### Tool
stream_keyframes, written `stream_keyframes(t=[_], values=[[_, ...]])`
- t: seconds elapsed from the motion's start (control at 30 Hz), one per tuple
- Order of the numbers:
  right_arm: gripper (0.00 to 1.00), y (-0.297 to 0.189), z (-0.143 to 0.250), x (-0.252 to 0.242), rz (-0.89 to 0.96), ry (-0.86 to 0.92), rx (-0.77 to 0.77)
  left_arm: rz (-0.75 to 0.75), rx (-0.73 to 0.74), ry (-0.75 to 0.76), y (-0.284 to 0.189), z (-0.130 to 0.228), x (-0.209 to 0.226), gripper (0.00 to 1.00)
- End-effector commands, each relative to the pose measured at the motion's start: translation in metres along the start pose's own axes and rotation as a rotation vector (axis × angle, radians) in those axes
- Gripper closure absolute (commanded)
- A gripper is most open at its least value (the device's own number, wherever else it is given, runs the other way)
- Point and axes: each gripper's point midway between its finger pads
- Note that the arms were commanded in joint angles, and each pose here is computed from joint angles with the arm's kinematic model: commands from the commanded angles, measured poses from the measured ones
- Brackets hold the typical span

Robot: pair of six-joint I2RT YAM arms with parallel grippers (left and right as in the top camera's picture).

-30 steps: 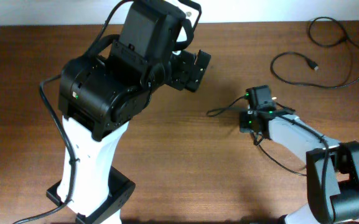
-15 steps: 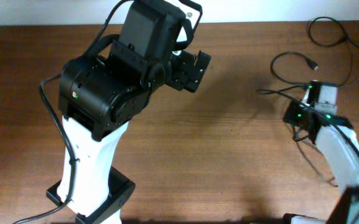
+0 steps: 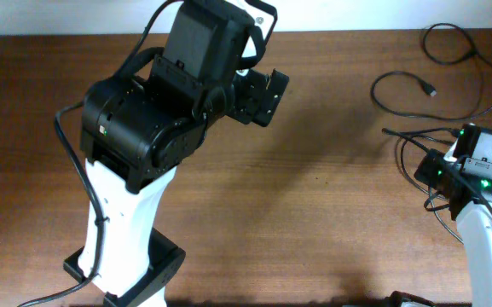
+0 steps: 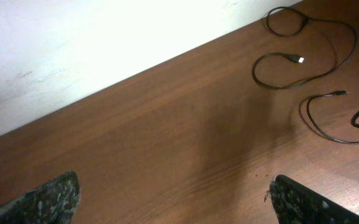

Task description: Untangle cables

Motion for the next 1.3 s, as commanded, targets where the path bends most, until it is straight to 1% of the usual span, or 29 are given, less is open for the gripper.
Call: stream_keyframes(t=[0.0,0.3,0.57,0.67,0.8,0.9,1.07,1.27], values=[[0.96,-0.004,0.000,-0.007,0.030,0.018,-0.009,-0.008,-0.017,0.012,-0.005,-0.003,0.003,0.01],[0.96,0.004,-0.005,-0.006,0.026,0.019,-0.017,0.004,-0.014,0.012,-0.005,-0.002,0.001,0.01],[0.96,0.040,-0.015,0.000,0.006,0.017,-0.018,0.018,-0.005,0.013,-0.004,0.000,-0.002,0.01],[0.96,0.049,-0.027,0.004,-0.009,-0.014,-0.062,0.018,-0.004,0.013,-0.004,0.000,-0.002,0.01],[0.96,0.048,-0.050,0.001,0.002,-0.070,-0.154,0.025,-0.002,0.013,-0.004,0.000,-0.003,0.01],[0.96,0.051,-0.057,0.001,0.006,-0.085,-0.179,0.067,0.008,0.014,-0.005,0.002,-0.010,0.01],[0.96,0.072,-0.042,0.003,0.001,-0.088,-0.112,0.086,0.014,0.015,-0.005,0.003,-0.014,0.01],[0.96,0.075,-0.021,0.002,0.002,-0.074,-0.027,0.086,0.014,0.015,-0.005,0.003,-0.014,0.01]])
Point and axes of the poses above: each gripper's point midway between its finger pads, its own y axis out along the fingers, its own x axis along the line the jaws close on, z = x × y, and after that the axes turned 13 degrees about -y, right-handed
